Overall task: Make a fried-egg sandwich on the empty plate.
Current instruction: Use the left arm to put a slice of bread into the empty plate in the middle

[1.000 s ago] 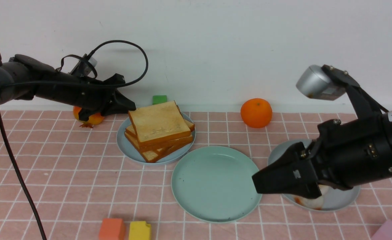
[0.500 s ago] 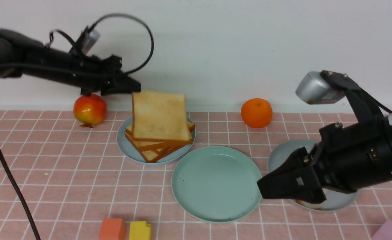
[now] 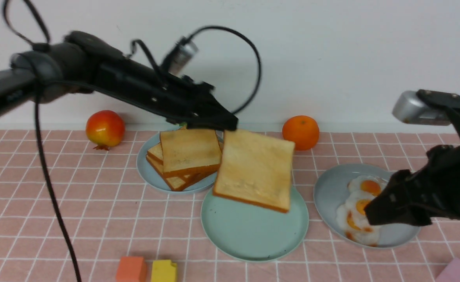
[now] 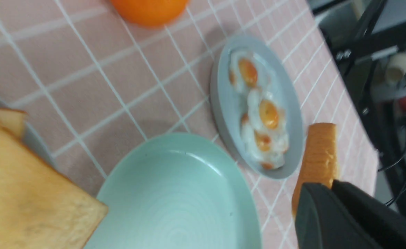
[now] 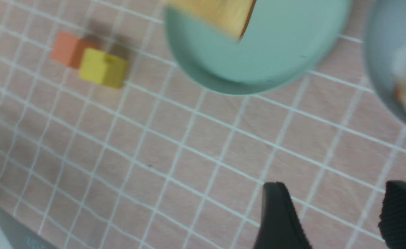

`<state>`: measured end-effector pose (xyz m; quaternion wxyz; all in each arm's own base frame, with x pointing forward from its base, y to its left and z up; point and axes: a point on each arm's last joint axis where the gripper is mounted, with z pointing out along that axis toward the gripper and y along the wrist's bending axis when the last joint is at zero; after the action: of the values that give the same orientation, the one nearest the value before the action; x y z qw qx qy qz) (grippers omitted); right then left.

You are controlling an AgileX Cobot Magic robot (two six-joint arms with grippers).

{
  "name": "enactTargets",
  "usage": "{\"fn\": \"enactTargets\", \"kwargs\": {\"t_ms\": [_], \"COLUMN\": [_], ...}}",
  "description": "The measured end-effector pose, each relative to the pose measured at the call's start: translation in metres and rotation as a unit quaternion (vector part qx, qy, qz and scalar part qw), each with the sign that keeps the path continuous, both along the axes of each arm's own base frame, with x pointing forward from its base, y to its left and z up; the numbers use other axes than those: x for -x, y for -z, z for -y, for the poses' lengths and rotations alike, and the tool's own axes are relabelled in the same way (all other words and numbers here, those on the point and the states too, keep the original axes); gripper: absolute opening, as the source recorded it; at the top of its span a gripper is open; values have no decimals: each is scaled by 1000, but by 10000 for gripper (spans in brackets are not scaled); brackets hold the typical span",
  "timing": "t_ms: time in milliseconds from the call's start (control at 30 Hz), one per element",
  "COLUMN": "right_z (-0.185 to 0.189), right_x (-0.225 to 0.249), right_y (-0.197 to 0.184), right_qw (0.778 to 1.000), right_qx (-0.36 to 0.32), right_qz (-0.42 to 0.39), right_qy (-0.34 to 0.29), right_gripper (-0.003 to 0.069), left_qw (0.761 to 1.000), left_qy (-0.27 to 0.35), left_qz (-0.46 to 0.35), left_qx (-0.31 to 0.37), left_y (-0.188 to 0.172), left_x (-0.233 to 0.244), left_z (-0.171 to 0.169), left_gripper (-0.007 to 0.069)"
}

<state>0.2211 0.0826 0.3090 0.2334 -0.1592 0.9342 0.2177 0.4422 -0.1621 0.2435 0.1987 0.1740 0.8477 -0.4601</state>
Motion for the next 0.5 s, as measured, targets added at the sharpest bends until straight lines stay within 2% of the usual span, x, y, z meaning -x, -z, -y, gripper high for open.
{"fn": "enactTargets", "kwargs": {"t_ms": [300,500], "right_z": [7,8], "right_x": [-2,-5], "right_y": [0,-1], "right_qw": [1000,999], "right_qx": [1,-9], "right_qz": [0,3], "right_qy": [15,41], "right_gripper": [421,421], "left_qw": [998,995], "left_qy": [-16,-57], "left_qz": [-39,-77], "left_qx": [-39,-41], "left_y": [54,65], "left_x": [-12,-16], "left_z": [6,5], "left_gripper": [34,42]}}
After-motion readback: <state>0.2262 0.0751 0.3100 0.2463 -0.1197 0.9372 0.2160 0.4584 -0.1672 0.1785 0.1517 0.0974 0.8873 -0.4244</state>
